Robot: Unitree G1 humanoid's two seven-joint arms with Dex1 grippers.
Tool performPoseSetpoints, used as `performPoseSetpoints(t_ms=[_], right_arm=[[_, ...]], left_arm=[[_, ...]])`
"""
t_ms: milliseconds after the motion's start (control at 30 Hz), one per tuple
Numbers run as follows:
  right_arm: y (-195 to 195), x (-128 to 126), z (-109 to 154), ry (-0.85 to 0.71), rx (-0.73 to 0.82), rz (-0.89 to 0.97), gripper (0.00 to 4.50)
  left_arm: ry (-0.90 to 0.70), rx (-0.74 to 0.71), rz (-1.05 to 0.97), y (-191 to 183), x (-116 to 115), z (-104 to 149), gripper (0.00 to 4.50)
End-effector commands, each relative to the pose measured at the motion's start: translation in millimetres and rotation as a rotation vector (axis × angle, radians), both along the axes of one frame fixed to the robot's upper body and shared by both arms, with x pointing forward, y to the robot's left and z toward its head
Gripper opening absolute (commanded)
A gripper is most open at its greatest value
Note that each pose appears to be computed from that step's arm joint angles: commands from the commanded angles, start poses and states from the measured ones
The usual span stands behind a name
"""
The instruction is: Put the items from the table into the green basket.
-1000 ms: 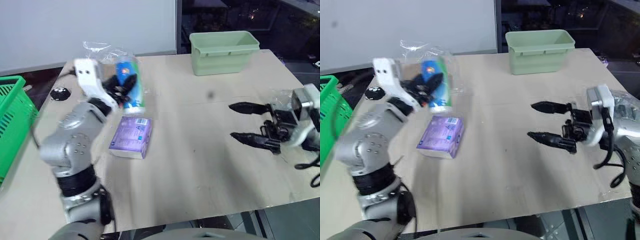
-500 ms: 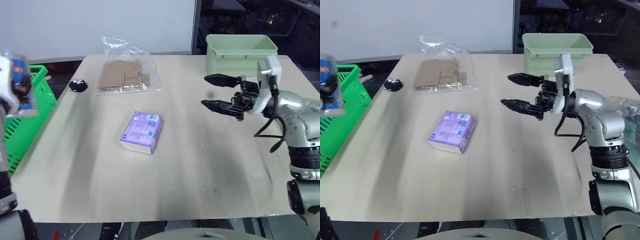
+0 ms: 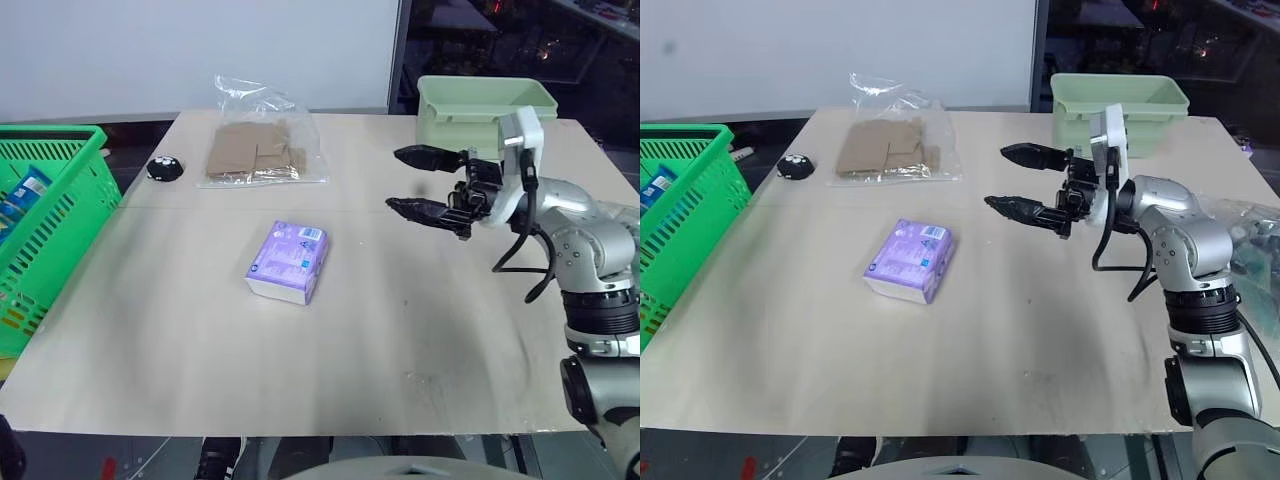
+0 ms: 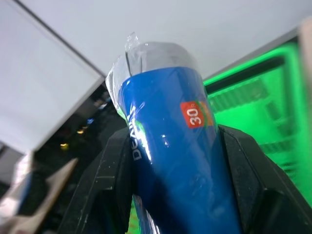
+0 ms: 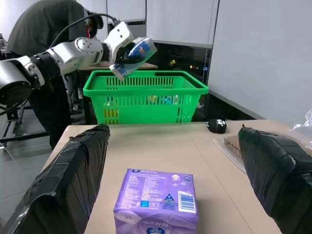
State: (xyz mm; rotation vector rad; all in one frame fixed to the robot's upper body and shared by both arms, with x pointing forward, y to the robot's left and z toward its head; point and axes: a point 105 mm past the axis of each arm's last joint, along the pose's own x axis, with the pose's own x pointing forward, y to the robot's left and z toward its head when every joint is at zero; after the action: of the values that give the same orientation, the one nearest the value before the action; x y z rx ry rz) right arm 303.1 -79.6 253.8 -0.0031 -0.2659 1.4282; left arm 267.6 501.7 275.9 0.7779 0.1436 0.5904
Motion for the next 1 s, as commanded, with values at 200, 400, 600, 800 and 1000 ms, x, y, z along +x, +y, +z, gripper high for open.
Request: performPoseSetpoints(t_ms=[200, 400, 600, 800, 1000], right_arm=[[-2, -8, 12, -0.062, 0.021, 0.007, 4.50], [-2, -10, 13, -0.065, 0.032, 0.006, 4.50], [-12, -10, 7, -0.041, 0.022, -0.034, 4.50], [-45, -16, -11, 0.001, -0.054, -0.163, 4.50], [-64, -37, -40, 0.074, -0.221, -0.217, 4.50]], left_arm=[[0.009, 0.131, 0.093, 23, -14, 25, 3.44], [0.027, 0.126, 0.114, 28, -11, 20, 4.47], [-0.038, 0.037, -0.064, 1, 18, 25, 4.47], [-0.073, -0.357, -0.565, -112, 72, 7, 4.47], [0.245, -0.583, -0.838, -218, 63, -60, 4.47]])
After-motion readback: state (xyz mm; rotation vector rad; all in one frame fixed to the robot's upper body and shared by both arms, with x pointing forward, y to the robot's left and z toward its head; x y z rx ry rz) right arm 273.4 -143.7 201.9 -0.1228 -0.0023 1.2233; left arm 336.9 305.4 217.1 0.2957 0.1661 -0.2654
